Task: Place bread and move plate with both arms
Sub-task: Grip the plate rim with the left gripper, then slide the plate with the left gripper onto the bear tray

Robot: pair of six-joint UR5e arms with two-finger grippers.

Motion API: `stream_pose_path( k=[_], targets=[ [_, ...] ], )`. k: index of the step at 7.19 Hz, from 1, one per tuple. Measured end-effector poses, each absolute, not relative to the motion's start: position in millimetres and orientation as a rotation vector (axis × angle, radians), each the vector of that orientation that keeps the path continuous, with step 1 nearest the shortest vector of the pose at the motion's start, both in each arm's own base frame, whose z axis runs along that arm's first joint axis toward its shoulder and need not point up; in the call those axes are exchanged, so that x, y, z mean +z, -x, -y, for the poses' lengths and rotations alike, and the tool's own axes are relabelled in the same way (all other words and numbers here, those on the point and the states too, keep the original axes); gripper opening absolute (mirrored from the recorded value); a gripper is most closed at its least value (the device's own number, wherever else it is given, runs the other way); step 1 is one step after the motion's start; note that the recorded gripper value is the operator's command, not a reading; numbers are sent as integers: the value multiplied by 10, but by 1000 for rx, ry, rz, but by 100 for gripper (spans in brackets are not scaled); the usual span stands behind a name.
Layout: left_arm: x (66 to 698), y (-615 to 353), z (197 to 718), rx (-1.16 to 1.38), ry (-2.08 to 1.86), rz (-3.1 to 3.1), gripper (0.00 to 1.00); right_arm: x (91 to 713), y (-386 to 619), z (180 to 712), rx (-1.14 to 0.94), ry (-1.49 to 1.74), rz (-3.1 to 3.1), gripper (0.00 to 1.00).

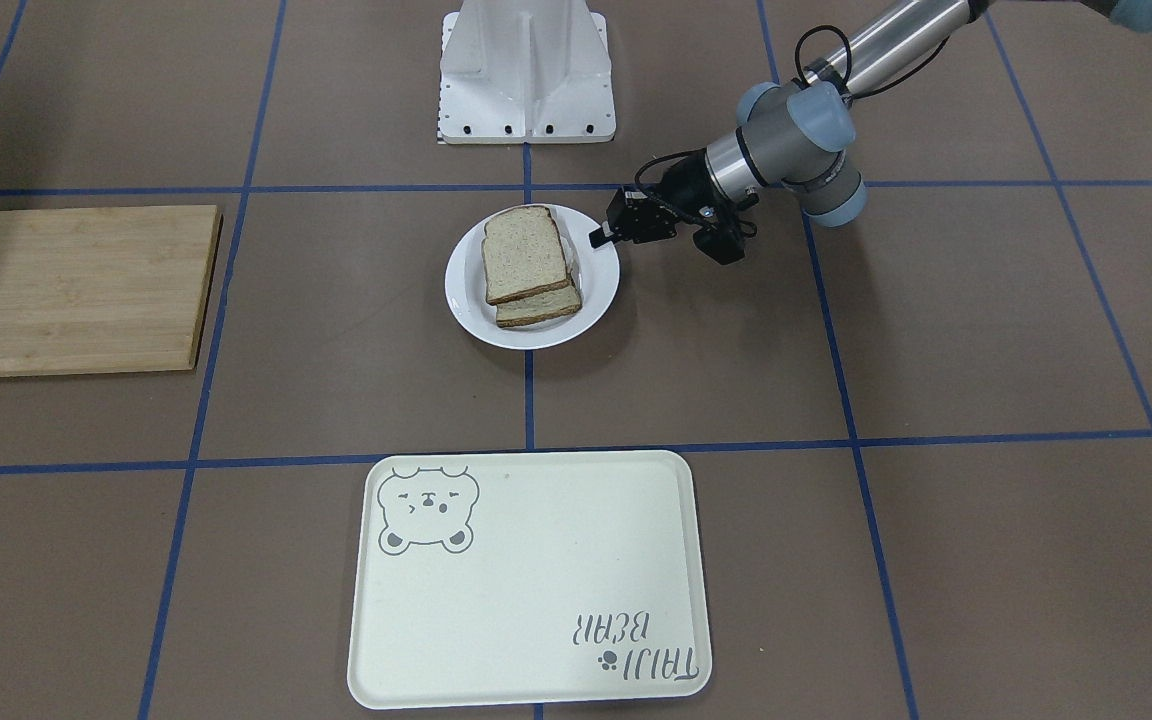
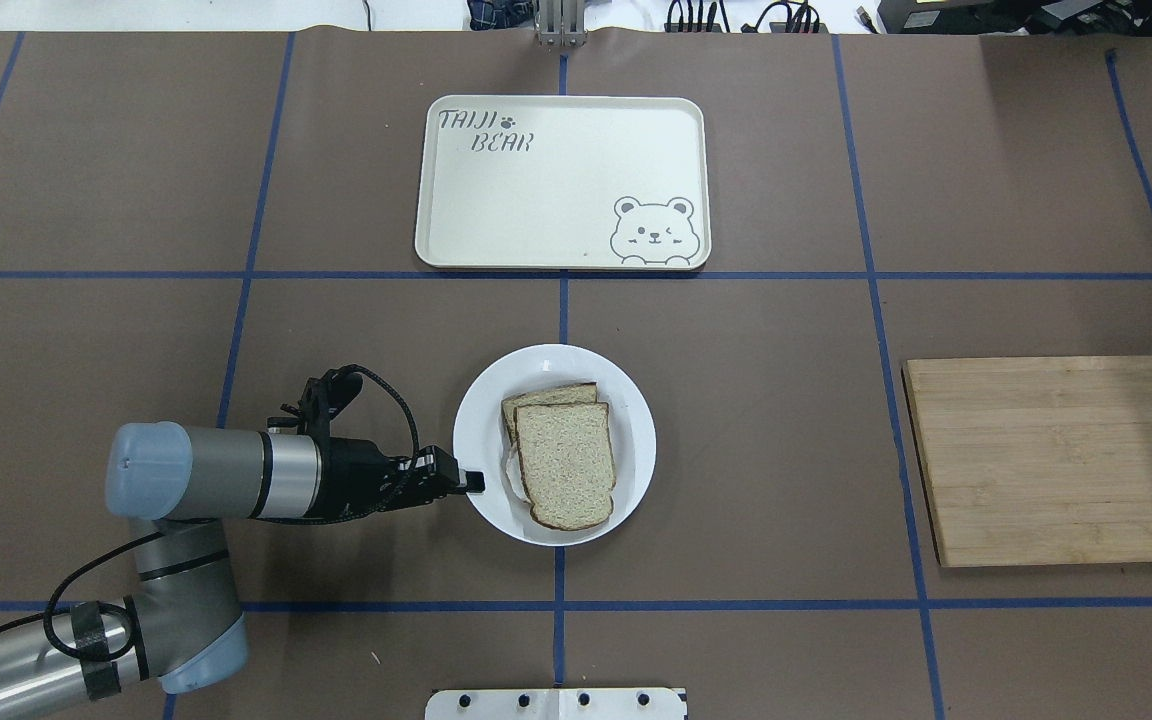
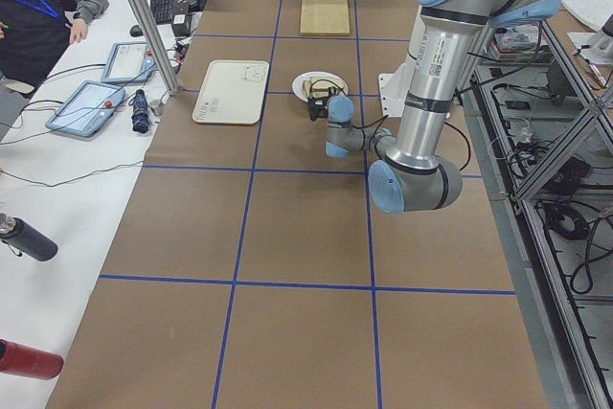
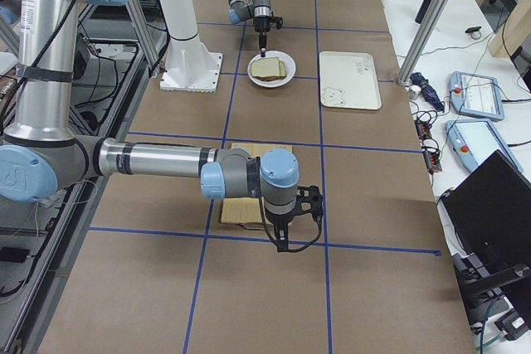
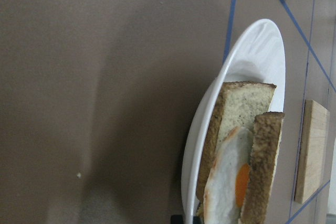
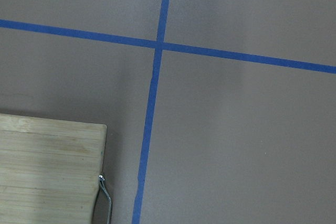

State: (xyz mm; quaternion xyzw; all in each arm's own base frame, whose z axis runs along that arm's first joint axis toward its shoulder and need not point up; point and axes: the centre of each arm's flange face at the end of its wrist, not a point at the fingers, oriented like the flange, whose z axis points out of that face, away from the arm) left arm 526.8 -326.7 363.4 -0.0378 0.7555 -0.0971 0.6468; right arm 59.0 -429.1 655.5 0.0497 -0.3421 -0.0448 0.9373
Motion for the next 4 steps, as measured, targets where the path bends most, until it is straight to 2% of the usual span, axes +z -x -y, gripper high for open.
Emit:
stream_pose_path(
  k=[4],
  targets=[
    [3383,-5190,3410,-515,202,-1843,0,6610,-595,4282,-90,-96,693,100]
  ],
)
